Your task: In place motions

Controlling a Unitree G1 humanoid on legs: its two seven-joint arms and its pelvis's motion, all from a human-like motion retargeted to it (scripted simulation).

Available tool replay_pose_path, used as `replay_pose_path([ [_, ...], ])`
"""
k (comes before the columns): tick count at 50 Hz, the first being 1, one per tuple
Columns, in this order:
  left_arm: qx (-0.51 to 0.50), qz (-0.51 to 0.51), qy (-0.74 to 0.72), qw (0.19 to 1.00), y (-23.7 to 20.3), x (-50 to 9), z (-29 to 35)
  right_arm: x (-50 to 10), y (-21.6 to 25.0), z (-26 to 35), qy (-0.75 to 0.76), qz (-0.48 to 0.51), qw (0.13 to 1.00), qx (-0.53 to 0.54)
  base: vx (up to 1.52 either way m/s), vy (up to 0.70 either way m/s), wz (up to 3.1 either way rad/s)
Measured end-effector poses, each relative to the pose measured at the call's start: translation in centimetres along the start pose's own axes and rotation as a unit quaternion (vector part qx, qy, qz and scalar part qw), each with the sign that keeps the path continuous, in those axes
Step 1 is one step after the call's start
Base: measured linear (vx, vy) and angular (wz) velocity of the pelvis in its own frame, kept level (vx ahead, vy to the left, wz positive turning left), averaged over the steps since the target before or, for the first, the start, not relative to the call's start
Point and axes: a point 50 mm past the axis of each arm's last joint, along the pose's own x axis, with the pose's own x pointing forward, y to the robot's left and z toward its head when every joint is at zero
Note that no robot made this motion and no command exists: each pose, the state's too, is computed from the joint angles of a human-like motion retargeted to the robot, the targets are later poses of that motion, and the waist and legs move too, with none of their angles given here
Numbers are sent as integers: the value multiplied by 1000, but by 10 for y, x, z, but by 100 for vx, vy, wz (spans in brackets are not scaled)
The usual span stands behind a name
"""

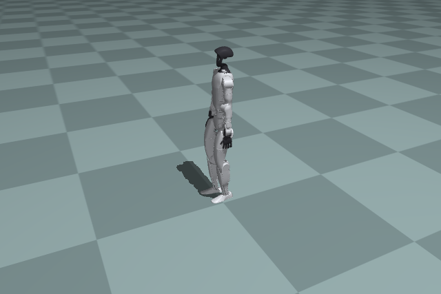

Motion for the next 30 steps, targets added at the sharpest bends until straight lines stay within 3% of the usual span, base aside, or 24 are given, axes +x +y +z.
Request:
replay_pose_path([
  [8,-39,12,-10,999,-5,1,3,-2,-12,4,-12,-12,1000,6,-17,16,-176],
  [20,45,56,8,997,38,-6,6,-4,-30,13,-35,-36,997,56,-33,36,-200],
  [30,-43,51,20,998,34,-5,-7,-10,-47,-20,29,-70,992,103,-31,51,-303],
])
